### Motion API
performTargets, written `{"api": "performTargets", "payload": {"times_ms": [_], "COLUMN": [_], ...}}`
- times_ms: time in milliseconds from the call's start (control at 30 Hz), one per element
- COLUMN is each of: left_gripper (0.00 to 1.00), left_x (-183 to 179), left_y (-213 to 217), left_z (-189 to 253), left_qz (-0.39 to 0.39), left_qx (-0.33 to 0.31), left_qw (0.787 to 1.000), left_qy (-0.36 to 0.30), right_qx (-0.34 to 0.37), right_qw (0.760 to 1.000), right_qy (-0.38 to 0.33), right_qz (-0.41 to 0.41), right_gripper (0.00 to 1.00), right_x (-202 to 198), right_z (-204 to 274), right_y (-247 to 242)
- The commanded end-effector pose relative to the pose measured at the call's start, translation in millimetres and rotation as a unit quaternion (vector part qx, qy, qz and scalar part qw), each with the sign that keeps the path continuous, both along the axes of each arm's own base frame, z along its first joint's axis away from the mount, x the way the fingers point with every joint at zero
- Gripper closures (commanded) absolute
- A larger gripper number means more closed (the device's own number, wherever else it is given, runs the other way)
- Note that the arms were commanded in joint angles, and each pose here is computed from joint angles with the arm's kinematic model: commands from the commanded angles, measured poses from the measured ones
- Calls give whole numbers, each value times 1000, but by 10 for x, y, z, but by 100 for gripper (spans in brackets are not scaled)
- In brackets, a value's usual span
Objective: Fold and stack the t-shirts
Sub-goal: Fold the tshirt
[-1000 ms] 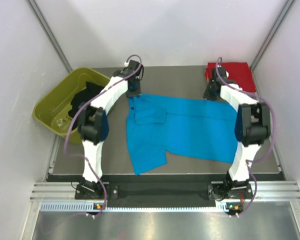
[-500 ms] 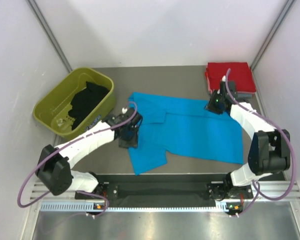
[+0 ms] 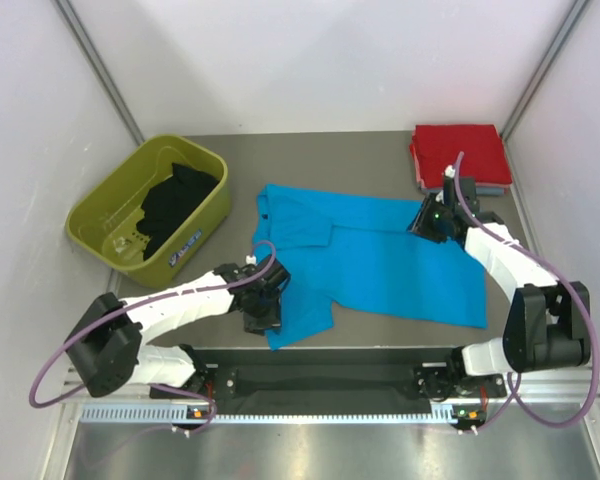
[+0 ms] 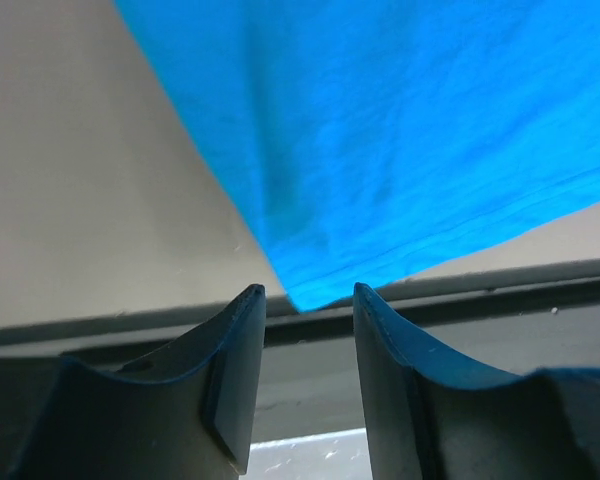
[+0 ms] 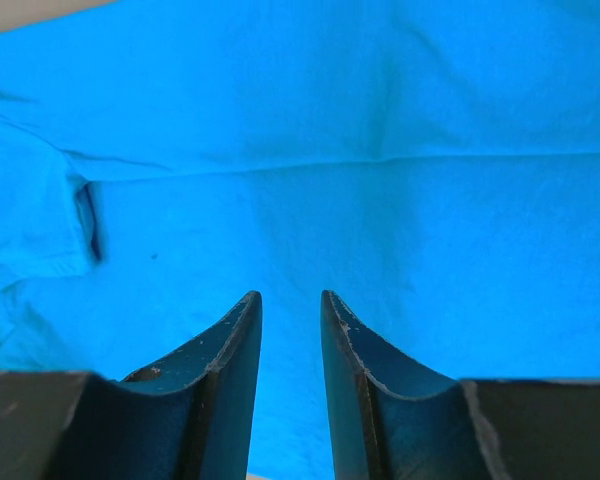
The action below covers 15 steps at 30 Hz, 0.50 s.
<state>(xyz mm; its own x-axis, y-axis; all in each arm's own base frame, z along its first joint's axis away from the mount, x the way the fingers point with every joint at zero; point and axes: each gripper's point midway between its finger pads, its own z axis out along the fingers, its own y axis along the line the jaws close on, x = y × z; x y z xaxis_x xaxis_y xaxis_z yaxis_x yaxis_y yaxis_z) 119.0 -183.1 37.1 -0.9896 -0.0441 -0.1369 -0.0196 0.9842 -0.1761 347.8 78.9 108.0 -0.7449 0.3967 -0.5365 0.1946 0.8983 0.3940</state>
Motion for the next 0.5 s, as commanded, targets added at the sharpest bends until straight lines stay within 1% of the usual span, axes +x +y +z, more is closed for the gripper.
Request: {"api": "performTargets", "payload": {"times_ms": [0,100,200,367,400,467], "left_gripper": [55,59,60,61,63,76], "left_x": [-1,-42,-107,-112,-103,-70], "left_y": [-161,-89,8,6,1,-42], "left_z": [-120,-222,-310,-335,-347,-342], "left_qz": [16,20,19,18,20,21], "left_qx": [-33,-13,13,10,8,-2], "left_qw": [999,1000,999,1000,1000,1000], "left_qy": [3,14,26,21,18,11], "right_qx": [11,11,13,10,2,-11], "right_qw": [999,999,999,998,997,993], "right_qy": [-49,-48,-42,-32,-23,-6], "right_qz": [-4,-7,-22,-54,-74,-120], "right_gripper": [69,69,68,68,68,68], "right_x": [113,85,38,-74,-117,-206], "right_z": [265,285,289,257,215,161], "right_y": [-1,-4,-32,-114,-175,-336]}}
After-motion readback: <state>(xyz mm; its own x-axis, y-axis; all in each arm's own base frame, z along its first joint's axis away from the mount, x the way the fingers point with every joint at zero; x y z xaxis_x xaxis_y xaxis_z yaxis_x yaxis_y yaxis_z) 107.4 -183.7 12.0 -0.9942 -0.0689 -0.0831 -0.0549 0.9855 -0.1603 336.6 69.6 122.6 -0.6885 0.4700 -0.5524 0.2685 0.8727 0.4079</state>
